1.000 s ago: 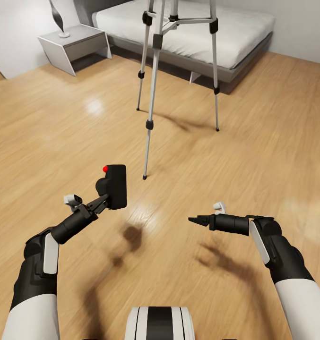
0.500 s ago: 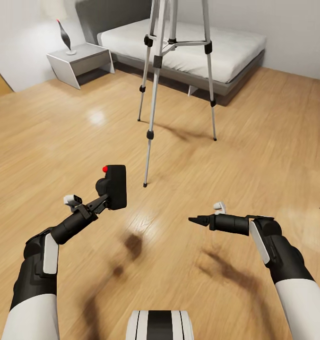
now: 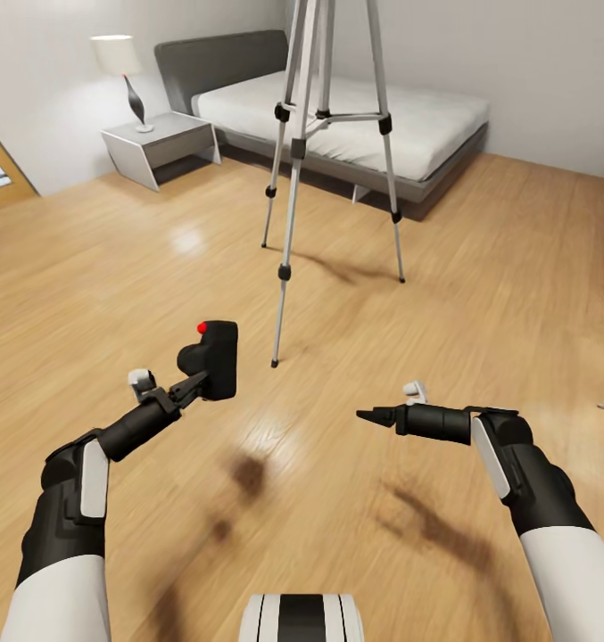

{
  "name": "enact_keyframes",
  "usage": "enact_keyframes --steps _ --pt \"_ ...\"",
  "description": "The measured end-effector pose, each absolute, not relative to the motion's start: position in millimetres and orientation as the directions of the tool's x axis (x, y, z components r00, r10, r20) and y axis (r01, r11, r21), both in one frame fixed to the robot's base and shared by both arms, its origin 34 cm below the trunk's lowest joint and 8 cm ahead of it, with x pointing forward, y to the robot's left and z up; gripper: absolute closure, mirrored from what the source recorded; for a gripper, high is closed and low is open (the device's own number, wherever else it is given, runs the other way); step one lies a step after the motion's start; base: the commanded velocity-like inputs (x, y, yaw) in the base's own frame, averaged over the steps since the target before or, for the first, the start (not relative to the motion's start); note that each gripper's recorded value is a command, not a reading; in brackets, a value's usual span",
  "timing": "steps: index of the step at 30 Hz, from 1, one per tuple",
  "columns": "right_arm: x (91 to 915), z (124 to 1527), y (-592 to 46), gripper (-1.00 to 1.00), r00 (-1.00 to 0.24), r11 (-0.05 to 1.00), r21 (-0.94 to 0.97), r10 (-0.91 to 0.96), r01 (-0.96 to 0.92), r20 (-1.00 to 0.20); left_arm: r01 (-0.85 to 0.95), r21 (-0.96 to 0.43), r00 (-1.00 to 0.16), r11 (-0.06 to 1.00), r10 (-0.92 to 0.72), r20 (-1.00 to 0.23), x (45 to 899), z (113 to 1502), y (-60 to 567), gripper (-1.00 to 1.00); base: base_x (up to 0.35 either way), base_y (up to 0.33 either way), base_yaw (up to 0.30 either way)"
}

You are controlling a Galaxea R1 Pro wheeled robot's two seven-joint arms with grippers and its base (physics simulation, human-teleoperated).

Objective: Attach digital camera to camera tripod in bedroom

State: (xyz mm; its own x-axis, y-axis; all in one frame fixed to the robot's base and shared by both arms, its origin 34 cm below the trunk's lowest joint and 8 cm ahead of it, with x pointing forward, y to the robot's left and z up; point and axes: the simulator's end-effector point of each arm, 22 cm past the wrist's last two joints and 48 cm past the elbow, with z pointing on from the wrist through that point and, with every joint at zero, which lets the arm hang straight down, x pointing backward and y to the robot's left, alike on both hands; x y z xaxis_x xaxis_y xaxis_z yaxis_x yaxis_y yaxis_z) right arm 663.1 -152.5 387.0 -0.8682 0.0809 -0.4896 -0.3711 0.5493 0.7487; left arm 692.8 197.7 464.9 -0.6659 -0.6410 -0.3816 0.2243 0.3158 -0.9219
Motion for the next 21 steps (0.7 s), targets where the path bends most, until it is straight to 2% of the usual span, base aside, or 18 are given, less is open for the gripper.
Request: enact_keyframes --steps 4,5,21 --pt "664 396 -154 -1.00 -0.863 0.552 0.743 0.080 -0.379 -0.500 0.144 -0.900 -0.656 0.410 -0.642 -0.397 698 449 212 1.00 0.000 0.000 0.000" --pt "665 399 -154 -1.00 -0.861 0.553 0.742 0.081 -0.380 -0.502 0.083 -0.874 -0.652 0.480 -0.637 -0.411 701 433 222 1.00 0.000 0.000 0.000" --pt "670 439 -154 -1.00 -0.827 0.551 0.717 0.085 -0.427 -0.556 0.088 -0.854 -0.616 0.514 -0.645 -0.451 707 466 231 1.00 0.000 0.000 0.000"
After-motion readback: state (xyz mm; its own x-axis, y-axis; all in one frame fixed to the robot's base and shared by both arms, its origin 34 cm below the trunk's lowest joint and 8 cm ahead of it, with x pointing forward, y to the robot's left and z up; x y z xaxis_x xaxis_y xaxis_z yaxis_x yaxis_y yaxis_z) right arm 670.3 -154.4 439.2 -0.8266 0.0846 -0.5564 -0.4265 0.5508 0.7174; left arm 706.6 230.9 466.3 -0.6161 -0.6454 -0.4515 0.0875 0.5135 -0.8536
